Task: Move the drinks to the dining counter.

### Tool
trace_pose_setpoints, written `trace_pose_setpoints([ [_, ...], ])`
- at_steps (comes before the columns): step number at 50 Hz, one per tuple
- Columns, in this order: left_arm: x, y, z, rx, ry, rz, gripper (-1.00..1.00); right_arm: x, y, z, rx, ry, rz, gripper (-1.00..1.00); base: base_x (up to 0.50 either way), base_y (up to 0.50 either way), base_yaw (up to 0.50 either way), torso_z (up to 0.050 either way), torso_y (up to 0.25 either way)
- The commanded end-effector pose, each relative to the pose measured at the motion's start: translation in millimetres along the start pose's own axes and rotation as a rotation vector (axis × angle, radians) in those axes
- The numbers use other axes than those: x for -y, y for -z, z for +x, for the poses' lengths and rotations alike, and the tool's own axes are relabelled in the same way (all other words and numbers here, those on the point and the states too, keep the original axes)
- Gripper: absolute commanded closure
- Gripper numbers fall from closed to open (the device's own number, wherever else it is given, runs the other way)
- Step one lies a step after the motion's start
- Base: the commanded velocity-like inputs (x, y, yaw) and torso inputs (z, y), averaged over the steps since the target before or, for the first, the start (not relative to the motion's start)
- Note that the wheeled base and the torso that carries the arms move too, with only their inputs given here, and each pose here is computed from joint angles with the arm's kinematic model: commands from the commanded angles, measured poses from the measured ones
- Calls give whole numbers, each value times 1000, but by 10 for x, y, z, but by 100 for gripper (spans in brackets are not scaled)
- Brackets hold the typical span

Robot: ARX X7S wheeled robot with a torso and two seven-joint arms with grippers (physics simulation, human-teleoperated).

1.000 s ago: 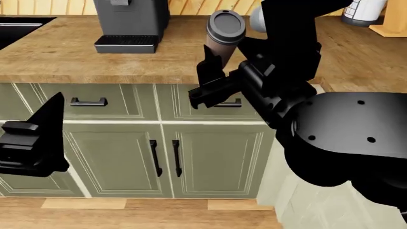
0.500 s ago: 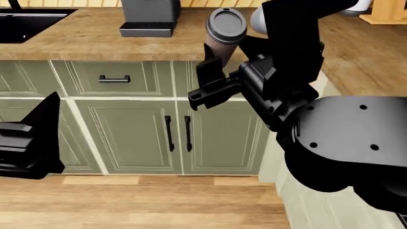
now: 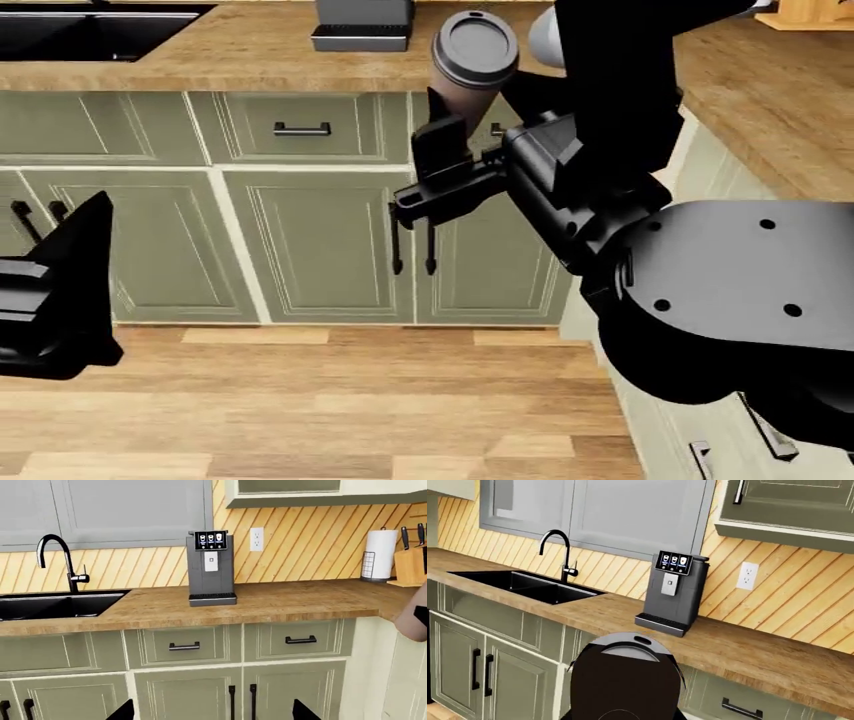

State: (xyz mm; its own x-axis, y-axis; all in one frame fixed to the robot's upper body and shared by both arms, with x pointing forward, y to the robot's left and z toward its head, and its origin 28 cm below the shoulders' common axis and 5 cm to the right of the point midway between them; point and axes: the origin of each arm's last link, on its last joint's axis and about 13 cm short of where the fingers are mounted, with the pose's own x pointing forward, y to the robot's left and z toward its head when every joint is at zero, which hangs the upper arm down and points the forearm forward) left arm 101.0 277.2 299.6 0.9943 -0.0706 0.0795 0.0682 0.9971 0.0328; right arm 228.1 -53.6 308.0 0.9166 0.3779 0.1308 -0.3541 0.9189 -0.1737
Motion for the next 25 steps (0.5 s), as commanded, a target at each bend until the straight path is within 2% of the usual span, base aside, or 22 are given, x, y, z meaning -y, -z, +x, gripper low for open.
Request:
trace_pose_setpoints([
  [1,0,0,-7,2,0,-2,-100,9,-18,-1,15,7,-7,100,-502,257,0,0,0],
  [13,-9,33,5,-6,2,-5,-100,-12,-31,-7,5,2,-5,100,-502,255,0,0,0],
  [25,50,-83,48,13,23,12,-100,40,-97,-85,14,21,-13,100,-502,243,0,0,0],
])
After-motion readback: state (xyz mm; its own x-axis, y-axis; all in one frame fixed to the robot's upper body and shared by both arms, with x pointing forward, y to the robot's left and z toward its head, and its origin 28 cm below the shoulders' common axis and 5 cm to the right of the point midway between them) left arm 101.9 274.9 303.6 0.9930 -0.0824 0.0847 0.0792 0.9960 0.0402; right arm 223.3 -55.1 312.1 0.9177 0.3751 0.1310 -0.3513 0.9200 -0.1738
